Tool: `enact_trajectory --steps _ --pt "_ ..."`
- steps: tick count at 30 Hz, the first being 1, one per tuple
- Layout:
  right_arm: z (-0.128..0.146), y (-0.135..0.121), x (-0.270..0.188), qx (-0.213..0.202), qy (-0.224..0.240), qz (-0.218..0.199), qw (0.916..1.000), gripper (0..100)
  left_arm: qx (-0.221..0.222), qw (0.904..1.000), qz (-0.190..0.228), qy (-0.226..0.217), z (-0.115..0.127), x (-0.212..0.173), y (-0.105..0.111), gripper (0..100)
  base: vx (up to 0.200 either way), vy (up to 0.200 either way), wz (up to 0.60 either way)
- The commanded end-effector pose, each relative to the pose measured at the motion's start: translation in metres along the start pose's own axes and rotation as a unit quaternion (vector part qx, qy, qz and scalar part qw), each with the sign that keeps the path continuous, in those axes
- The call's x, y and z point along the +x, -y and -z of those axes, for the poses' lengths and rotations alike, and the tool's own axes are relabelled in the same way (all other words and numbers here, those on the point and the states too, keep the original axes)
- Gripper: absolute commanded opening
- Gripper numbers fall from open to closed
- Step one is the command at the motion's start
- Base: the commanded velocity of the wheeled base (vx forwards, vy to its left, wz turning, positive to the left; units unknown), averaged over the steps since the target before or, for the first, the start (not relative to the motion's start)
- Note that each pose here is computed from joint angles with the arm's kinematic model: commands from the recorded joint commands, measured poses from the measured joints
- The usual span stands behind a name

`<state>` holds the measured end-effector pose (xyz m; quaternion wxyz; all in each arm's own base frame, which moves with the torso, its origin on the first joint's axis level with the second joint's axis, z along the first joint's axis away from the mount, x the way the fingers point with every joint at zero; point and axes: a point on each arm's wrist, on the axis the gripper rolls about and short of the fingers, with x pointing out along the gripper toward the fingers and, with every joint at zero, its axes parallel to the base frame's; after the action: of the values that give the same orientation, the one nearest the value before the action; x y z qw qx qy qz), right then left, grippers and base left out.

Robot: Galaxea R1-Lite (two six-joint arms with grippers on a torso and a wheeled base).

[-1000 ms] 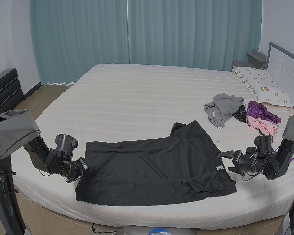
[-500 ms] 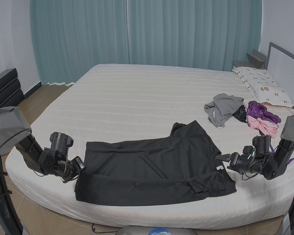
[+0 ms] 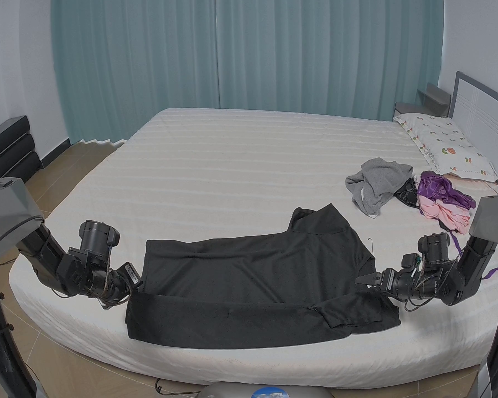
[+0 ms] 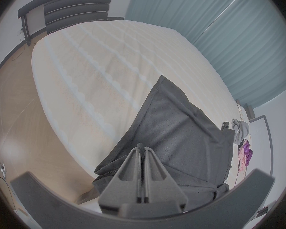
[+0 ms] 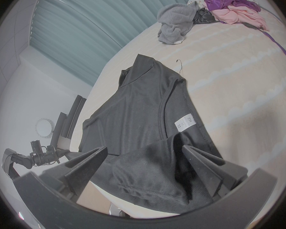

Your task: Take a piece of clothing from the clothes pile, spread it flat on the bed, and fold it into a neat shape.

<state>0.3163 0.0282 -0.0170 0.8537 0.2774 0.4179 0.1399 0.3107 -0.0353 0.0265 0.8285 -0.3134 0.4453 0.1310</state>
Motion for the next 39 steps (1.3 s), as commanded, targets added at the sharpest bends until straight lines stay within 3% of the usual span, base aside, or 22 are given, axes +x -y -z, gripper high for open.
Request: enact_trajectory --steps 1,20,21,39 --pt "0.003 -0.004 0.001 -0.002 -0.009 -0.001 1.0000 100 0.000 1.0000 0.005 0.005 -0.001 -0.004 0.001 0 0.000 0.000 0.00" --pt "-0.011 -0.002 0.028 0.008 -0.036 0.013 0.9992 100 -0.001 0.9999 0.007 0.008 -0.002 -0.006 0.002 0 0.000 0.000 0.00" --pt "-0.012 -0.002 0.028 0.009 -0.038 0.014 0.9991 0 -0.001 0.9999 0.007 0.008 -0.002 -0.006 0.002 0 0.000 0.000 0.00" --pt "-0.011 -0.004 -0.007 0.029 -0.032 0.020 0.9988 0 -0.001 0.9994 0.025 0.026 -0.002 -0.034 0.001 0 0.000 0.000 0.00"
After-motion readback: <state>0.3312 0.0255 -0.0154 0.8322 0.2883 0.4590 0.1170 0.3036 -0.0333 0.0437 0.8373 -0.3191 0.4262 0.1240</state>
